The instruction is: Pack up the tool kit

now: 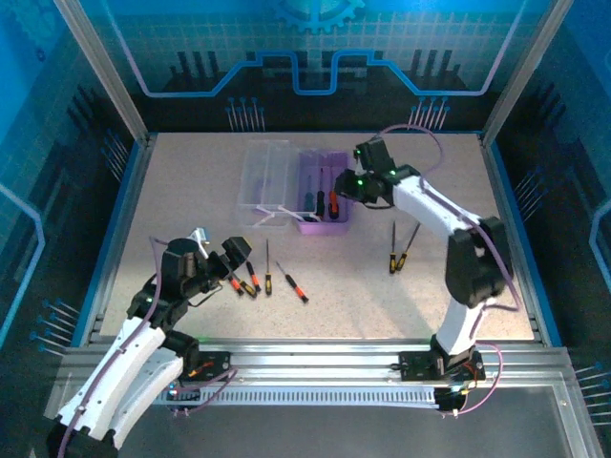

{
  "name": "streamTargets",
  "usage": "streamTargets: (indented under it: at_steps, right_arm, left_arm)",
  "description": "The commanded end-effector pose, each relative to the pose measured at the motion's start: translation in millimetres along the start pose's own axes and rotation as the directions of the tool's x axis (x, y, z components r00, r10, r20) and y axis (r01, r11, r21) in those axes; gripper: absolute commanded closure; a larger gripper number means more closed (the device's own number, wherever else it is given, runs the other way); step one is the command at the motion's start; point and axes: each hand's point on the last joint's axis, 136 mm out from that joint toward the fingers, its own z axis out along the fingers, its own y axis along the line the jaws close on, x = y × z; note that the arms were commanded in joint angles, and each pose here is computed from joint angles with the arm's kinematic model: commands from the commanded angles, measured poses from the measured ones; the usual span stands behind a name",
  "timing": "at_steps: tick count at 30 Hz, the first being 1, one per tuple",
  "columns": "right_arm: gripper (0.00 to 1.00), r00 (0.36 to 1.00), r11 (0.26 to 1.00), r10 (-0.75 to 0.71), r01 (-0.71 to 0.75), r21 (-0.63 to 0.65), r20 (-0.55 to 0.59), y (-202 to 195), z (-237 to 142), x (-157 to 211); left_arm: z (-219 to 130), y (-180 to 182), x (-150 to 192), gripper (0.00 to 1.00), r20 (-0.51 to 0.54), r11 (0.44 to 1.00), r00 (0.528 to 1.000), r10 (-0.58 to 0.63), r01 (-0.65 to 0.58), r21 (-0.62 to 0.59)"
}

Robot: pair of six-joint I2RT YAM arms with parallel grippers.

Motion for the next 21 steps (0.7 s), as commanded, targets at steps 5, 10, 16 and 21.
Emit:
streamTargets:
  at_steps: [5,10,16,21]
  right_arm:
    - [0.65,0.997,0.996,-0.075,0.074,0.051,0.016,-36.6,-38.9,51.2]
    - [0.65,0.998,0.997,-0.065,0.065,0.052,-0.006,-48.5,-42.5,74.9]
    - [0.65,0.994,0.994,-0.101,0.102,0.035,-0.034,-40.2,-37.9,90.1]
    - [0.65,0.983,0.985,-0.17,0.17,-0.01,-0.07,-18.0,-30.3,108.5]
  left_arm:
    - [1.0,35.3,-10.0,0.13,0.051,0.978,0.998,-0.03,0.04,-0.206]
    - [4.7,60.1,-11.4,0.25,0.036,0.929,0.999,-0.03,0.041,-0.368]
    - [12.7,72.3,-6.8,0.4,0.016,0.911,0.999,-0.04,0.043,-0.41]
    - [20.6,65.1,-0.2,0.47,-0.002,0.937,0.998,-0.063,0.059,-0.345]
